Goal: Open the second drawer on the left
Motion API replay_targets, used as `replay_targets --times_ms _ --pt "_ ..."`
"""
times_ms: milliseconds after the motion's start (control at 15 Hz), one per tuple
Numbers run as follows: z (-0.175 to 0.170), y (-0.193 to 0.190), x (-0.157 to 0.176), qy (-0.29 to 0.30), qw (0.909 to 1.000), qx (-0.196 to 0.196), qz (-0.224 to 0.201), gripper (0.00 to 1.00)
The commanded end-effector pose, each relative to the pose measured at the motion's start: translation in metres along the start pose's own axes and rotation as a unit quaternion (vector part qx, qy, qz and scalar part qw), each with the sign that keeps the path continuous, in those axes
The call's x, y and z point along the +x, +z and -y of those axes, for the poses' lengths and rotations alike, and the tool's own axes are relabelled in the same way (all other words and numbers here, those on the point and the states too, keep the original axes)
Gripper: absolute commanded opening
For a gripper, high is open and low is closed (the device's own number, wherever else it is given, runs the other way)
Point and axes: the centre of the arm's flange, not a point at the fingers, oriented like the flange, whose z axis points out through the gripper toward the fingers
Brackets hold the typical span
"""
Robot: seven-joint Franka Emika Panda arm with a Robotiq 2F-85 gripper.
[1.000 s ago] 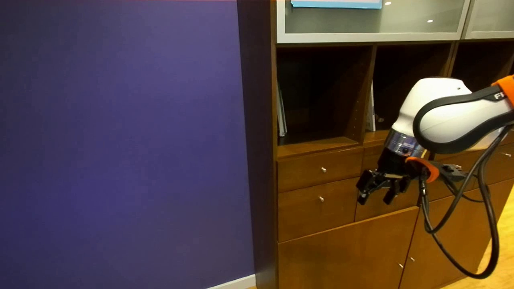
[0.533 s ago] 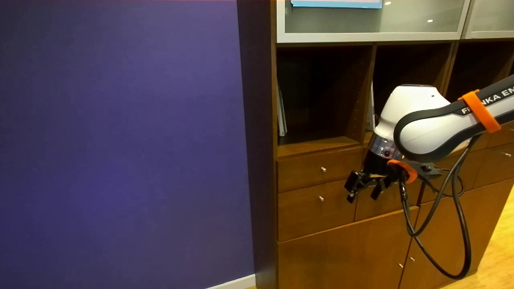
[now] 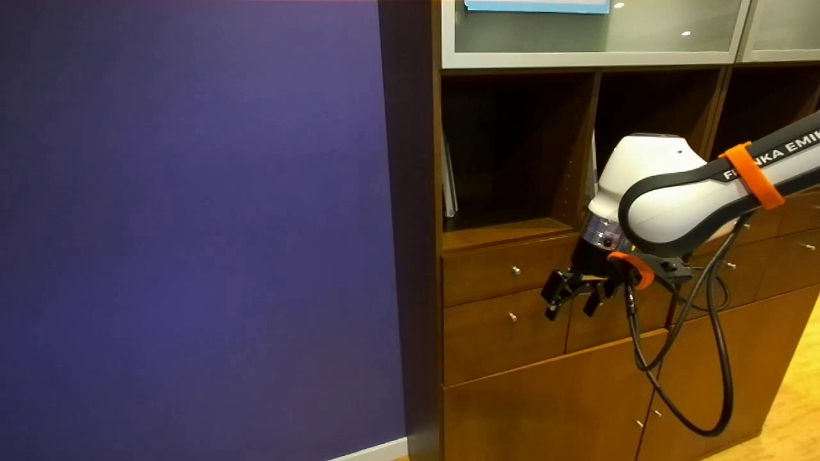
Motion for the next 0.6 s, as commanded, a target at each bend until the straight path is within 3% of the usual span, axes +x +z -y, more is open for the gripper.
replay_targets --times_ms 0,333,533 --pt "0.030 0.015 0.035 0.014 0.9998 -0.015 -0.006 1.00" --pt "0.042 0.049 0.057 0.026 0.9973 -0.066 -0.017 1.00" --pt "0.050 0.070 0.064 0.026 0.9967 -0.072 -0.029 1.00"
